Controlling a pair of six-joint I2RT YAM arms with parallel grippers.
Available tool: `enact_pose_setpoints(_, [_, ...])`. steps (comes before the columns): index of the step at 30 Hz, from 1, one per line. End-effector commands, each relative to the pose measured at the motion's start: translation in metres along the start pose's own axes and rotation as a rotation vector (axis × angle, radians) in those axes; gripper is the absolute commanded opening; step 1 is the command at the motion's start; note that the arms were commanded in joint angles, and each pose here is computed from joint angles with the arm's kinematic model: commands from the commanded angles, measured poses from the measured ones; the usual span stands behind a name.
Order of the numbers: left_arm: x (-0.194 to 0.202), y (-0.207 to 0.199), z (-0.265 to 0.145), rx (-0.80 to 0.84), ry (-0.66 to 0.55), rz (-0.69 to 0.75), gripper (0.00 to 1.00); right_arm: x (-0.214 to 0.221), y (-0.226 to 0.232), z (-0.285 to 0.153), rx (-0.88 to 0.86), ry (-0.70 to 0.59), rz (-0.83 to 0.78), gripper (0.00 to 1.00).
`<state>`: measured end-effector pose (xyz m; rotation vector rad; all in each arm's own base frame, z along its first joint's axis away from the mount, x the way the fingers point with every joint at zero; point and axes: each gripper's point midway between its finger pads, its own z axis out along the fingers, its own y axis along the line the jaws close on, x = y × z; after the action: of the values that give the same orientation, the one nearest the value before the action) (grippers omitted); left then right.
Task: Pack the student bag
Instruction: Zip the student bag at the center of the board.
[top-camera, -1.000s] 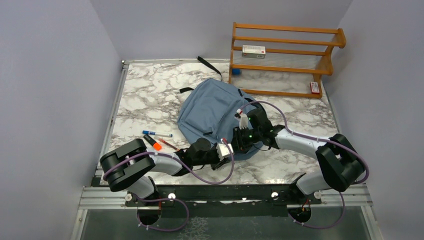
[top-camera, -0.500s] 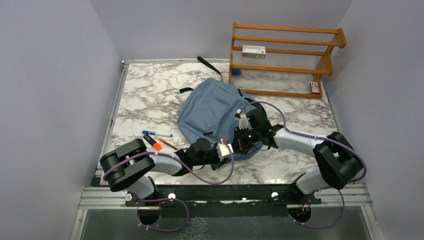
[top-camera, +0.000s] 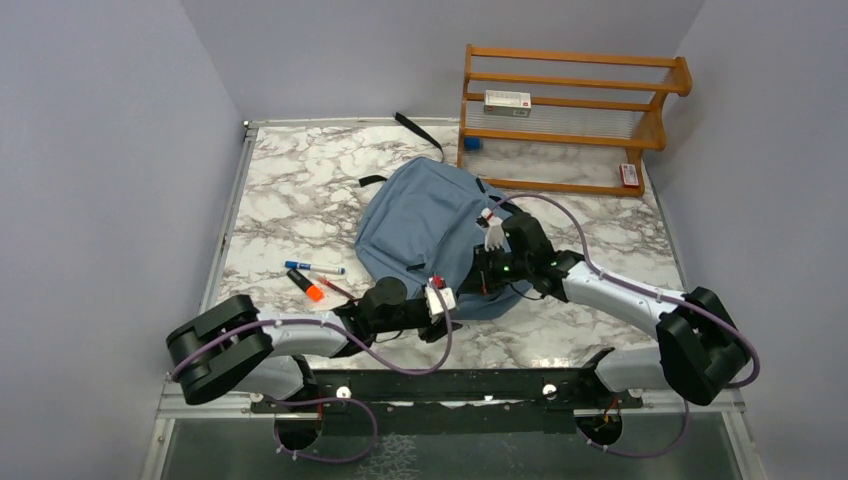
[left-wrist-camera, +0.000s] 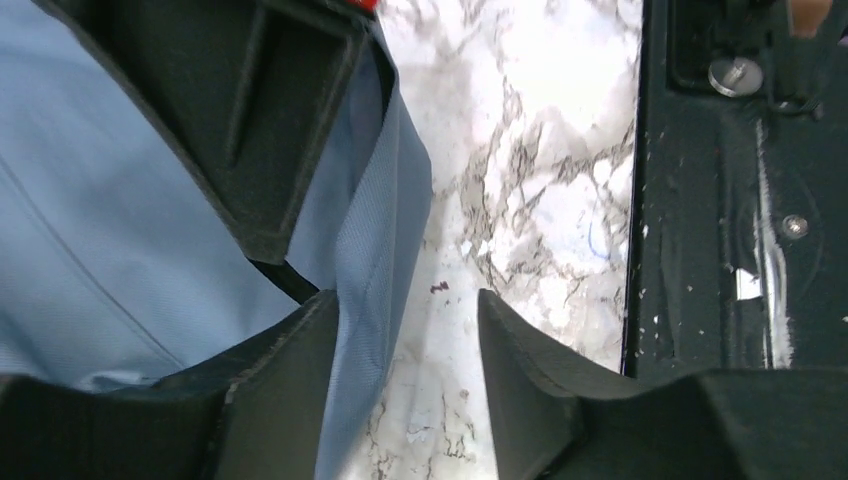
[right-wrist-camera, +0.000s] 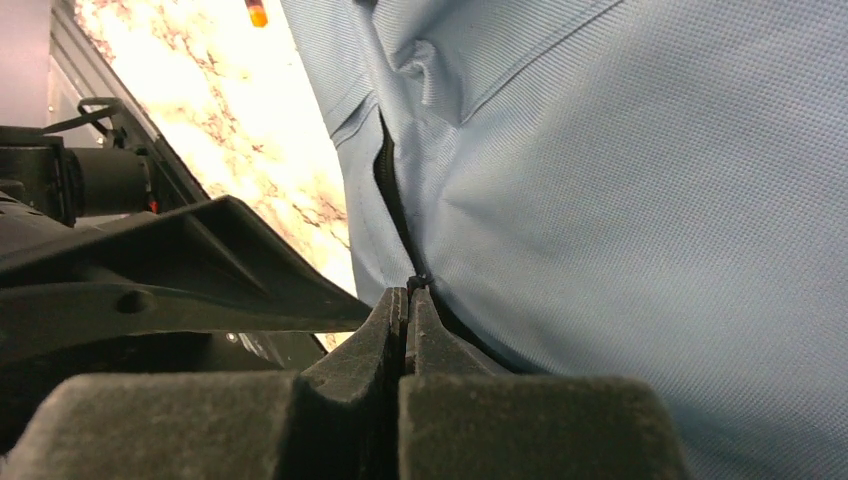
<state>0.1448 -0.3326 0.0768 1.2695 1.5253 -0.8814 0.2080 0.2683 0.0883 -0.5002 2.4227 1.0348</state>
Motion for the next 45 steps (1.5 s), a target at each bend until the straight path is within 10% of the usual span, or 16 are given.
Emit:
enact_pose_setpoints(1, [-0.027,0.003,-0.016,-0.042,-0.085,0.046,0.59,-0.023,0.012,-0.009,-0.025,-0.081,-0.062,0.01])
enact_pose_setpoints(15, [-0.041,0.038,-0.048,-0.145,0.010,0.168,0.73,-0.019,0.029,-0.041,-0.054,-0.122,-0.081,0.01])
enact_pose_setpoints(45, [-0.026,0.029,-0.012,0.359,0.151,0.205,0.45,-0.003,0.013,-0.070,0.097,-0.149,0.047,0.00])
